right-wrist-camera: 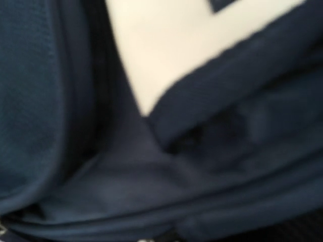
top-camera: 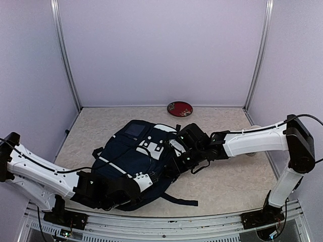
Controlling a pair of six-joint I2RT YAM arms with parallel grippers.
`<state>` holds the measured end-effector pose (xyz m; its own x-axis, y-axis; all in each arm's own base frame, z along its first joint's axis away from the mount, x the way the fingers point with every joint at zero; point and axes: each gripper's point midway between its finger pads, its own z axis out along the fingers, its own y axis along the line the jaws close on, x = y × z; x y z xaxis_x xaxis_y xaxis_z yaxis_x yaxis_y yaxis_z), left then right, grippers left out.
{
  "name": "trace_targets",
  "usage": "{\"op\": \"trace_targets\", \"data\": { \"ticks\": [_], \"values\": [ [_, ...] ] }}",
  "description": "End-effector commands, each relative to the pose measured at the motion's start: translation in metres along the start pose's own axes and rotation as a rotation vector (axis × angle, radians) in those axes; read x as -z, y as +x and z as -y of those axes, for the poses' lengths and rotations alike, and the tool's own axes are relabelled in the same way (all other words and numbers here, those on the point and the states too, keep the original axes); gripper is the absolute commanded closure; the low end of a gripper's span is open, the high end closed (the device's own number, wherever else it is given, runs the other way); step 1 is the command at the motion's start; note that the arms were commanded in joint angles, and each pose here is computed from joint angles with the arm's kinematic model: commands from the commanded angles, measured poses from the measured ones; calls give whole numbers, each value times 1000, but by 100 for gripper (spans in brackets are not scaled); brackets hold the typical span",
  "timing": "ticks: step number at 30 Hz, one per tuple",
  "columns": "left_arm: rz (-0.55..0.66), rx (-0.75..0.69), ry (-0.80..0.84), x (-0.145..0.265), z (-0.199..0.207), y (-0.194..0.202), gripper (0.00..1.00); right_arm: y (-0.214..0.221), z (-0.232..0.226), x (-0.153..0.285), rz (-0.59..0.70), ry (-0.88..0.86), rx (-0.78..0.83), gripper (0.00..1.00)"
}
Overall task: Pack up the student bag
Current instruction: Hold the largest pocket of the student bag, then zip the student bag into the largest pocket of the bag.
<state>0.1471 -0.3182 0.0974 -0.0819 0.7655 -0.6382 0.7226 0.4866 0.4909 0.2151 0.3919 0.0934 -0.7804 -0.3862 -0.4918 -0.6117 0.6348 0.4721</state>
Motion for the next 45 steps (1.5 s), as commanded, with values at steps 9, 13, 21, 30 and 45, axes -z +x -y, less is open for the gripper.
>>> {"op": "trace_targets", "data": {
  "ticks": [9, 13, 21, 30, 45],
  "values": [
    [-51, -68, 94, 5, 10, 17, 100, -45, 137, 64, 48, 466, -30, 100],
    [-32, -72, 115, 10, 12, 13, 100, -51, 169, 74, 17, 613, -27, 100],
    [-22, -65, 124, 11, 15, 8, 100, -66, 148, 55, 14, 470, 24, 100],
    [176, 43, 256, 10, 35, -65, 100, -83, 80, 57, 165, 102, 54, 64],
    [338, 202, 259, 39, -16, -128, 1, -60, 79, 151, 431, 78, -43, 7]
  ]
}}
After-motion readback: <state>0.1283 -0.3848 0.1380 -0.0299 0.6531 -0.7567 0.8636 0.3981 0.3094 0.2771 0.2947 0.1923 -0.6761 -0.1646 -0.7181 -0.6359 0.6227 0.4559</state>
